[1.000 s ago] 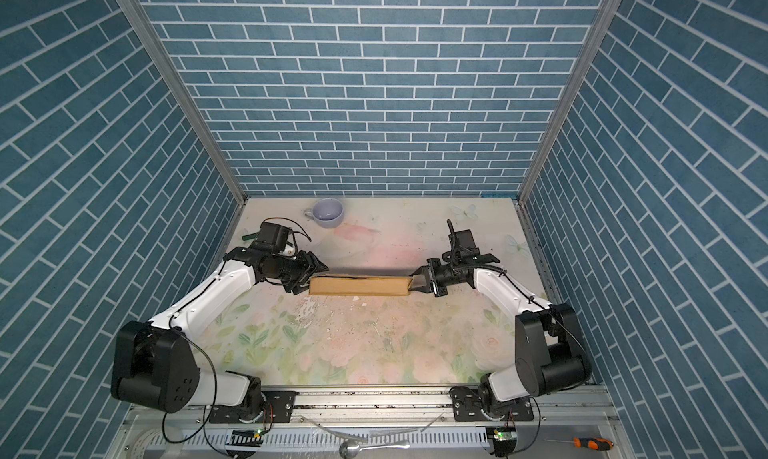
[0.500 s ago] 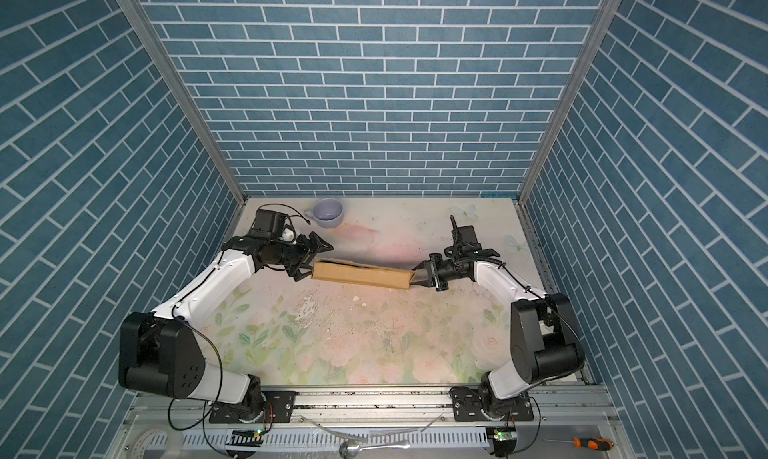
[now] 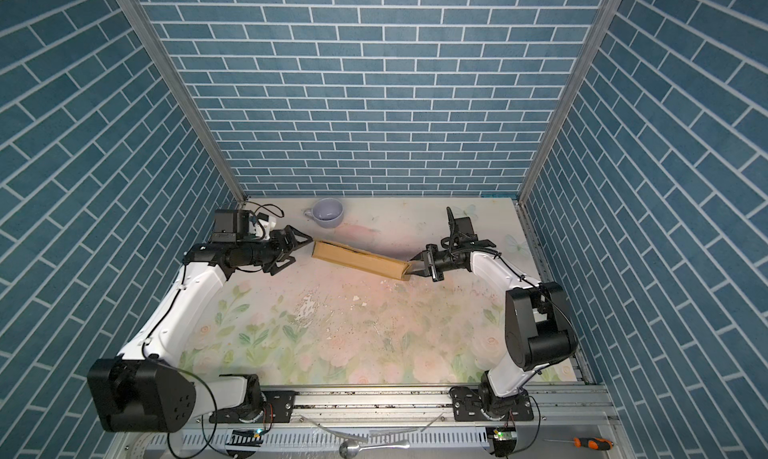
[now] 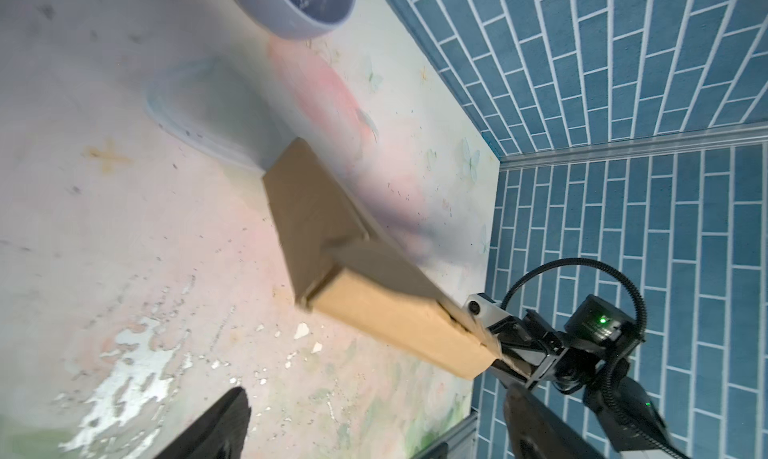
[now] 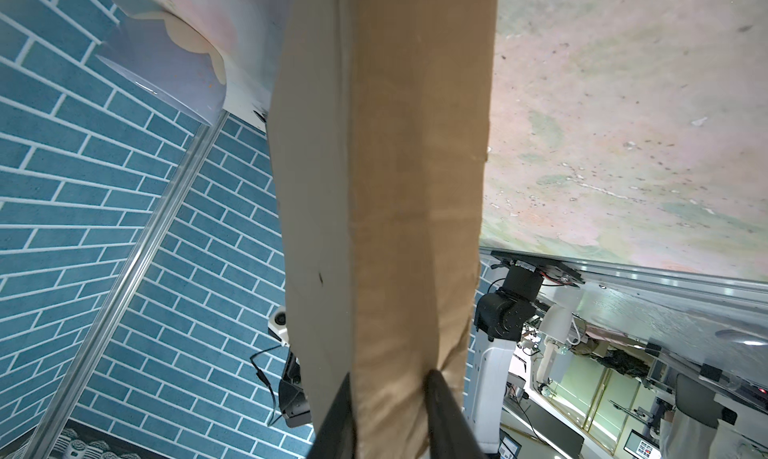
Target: Fold the paper box
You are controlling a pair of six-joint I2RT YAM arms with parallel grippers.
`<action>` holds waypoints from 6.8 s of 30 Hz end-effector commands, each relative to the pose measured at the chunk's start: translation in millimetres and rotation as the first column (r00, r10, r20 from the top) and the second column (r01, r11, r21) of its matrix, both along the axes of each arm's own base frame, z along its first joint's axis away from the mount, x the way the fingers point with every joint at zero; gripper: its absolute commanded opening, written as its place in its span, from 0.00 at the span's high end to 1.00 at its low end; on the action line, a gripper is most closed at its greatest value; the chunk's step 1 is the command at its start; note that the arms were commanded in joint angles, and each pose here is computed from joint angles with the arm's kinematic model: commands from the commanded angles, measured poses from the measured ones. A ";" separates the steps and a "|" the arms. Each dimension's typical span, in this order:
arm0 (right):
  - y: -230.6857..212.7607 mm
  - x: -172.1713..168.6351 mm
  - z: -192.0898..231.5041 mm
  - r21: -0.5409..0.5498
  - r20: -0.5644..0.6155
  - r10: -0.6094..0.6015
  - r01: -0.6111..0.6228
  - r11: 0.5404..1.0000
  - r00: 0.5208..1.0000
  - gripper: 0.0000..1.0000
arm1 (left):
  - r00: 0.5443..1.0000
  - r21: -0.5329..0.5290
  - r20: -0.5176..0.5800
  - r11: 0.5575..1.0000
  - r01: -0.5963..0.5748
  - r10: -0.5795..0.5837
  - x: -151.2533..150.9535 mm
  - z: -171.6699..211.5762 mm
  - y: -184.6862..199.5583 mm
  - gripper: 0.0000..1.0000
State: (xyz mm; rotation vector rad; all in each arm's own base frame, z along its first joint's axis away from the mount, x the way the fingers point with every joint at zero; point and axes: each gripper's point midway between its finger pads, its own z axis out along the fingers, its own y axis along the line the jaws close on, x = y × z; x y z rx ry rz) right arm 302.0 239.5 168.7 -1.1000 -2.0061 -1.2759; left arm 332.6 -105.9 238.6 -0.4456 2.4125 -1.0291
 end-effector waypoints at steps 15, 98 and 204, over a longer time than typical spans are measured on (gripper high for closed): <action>-18.9 6.2 -3.7 -0.230 0.167 0.224 -0.183 0.956 0.960 0.53 | 0.847 0.589 0.430 0.808 -0.003 -0.311 14.9 40.1 2.2 0.09; 47.6 77.4 58.5 0.318 0.507 -0.105 -0.072 0.945 0.855 0.75 | 0.267 0.895 0.432 0.372 -0.248 -0.861 -35.4 88.5 -86.4 0.00; -97.3 43.5 -1.2 -0.378 0.716 0.326 -0.050 0.924 0.618 0.39 | -0.052 0.768 -0.506 -0.477 0.426 -0.861 -26.1 -64.7 -207.1 0.20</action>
